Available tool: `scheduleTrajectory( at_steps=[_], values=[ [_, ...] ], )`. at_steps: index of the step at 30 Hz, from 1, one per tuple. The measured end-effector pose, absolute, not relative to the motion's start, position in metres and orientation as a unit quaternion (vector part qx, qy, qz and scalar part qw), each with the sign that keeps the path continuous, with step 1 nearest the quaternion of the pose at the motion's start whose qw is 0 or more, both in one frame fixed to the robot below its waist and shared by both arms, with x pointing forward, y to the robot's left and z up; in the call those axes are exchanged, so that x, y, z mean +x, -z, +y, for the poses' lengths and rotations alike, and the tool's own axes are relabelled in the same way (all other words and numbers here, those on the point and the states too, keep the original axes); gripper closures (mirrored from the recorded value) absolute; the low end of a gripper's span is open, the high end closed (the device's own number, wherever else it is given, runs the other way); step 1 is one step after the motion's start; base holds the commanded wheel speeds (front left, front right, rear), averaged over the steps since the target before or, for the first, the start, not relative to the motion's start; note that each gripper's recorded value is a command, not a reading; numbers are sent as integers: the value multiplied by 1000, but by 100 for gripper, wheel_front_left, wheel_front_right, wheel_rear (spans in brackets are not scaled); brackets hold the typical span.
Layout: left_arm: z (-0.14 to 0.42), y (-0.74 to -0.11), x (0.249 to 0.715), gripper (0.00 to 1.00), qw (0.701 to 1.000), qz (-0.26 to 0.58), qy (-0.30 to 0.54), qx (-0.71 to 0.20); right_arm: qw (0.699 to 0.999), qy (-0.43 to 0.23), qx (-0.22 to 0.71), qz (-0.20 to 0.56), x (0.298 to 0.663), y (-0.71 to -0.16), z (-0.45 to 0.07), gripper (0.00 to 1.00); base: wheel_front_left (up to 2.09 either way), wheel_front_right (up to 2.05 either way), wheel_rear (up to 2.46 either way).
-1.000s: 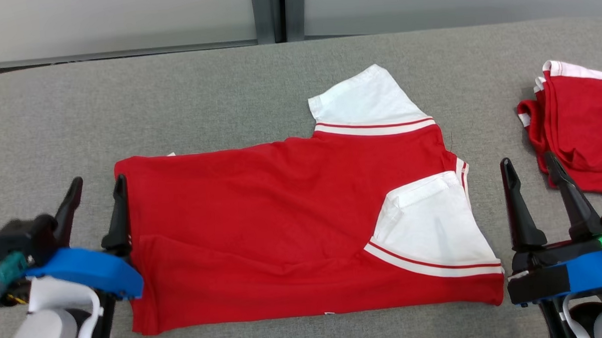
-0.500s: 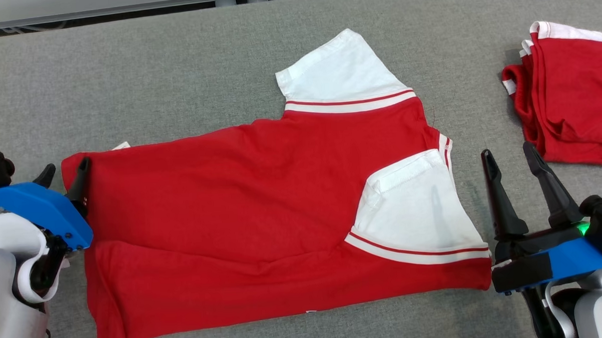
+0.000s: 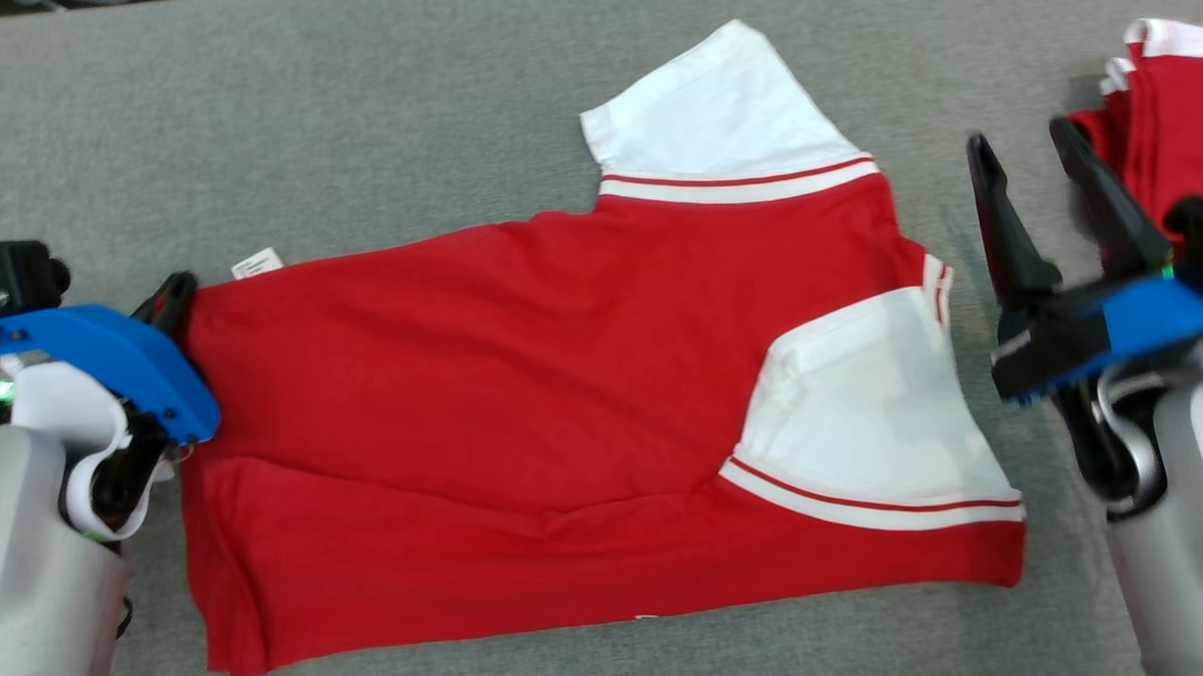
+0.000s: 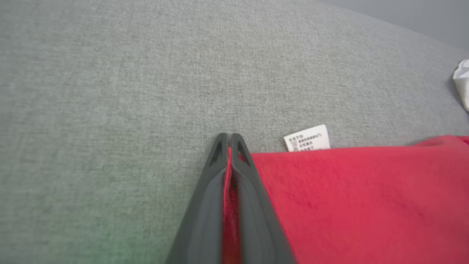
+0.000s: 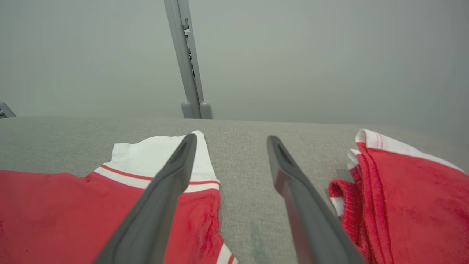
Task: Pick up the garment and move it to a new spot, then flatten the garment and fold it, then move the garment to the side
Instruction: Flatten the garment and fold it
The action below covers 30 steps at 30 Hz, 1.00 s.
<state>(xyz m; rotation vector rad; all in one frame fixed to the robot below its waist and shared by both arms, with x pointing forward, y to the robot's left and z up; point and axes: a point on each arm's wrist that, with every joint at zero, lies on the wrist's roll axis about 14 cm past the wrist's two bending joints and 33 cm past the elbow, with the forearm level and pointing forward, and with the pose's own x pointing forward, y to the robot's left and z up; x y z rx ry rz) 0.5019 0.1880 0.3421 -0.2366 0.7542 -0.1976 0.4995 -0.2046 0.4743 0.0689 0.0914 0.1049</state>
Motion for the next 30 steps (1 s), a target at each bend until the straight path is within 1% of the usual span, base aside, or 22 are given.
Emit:
scheduleTrajectory(
  at_steps=[5, 9, 12, 17, 21, 23, 24, 25, 26, 28, 30],
  values=[
    [184, -346, 508, 100, 923, 353, 101, -119, 992, -92, 46, 78, 550, -459, -178, 0, 0, 0, 0],
    [183, -350, 513, 100, 927, 341, 103, -117, 984, -116, 47, 129, 585, -438, -157, 0, 0, 0, 0],
    [185, -351, 514, 100, 928, 337, 105, -115, 976, -131, 44, 169, 605, -422, -142, 0, 0, 0, 0],
    [185, -349, 515, 100, 930, 332, 105, -119, 964, -141, 35, 223, 628, -396, -128, 0, 0, 0, 0],
    [188, -348, 513, 100, 930, 331, 103, -121, 950, -140, 20, 278, 631, -372, -126, 0, 0, 0, 0],
    [189, -348, 512, 100, 930, 331, 103, -122, 946, -141, 12, 293, 632, -368, -125, 0, 0, 0, 0],
    [188, -348, 512, 100, 930, 331, 104, -124, 943, -142, 10, 302, 631, -367, -124, 53, 0, 0, 0],
    [188, -349, 512, 100, 930, 331, 104, -125, 941, -142, 10, 307, 631, -367, -124, 74, 0, 0, 0],
    [189, -350, 511, 100, 930, 330, 104, -124, 940, -144, 10, 308, 632, -368, -123, 100, 0, 0, 0],
    [190, -353, 512, 100, 932, 325, 103, -125, 940, -147, 12, 309, 632, -370, -121, 100, 0, 0, 0],
    [193, -358, 514, 100, 936, 315, 102, -124, 946, -152, 8, 288, 634, -379, -120, 100, 0, 0, 0]
  ],
)
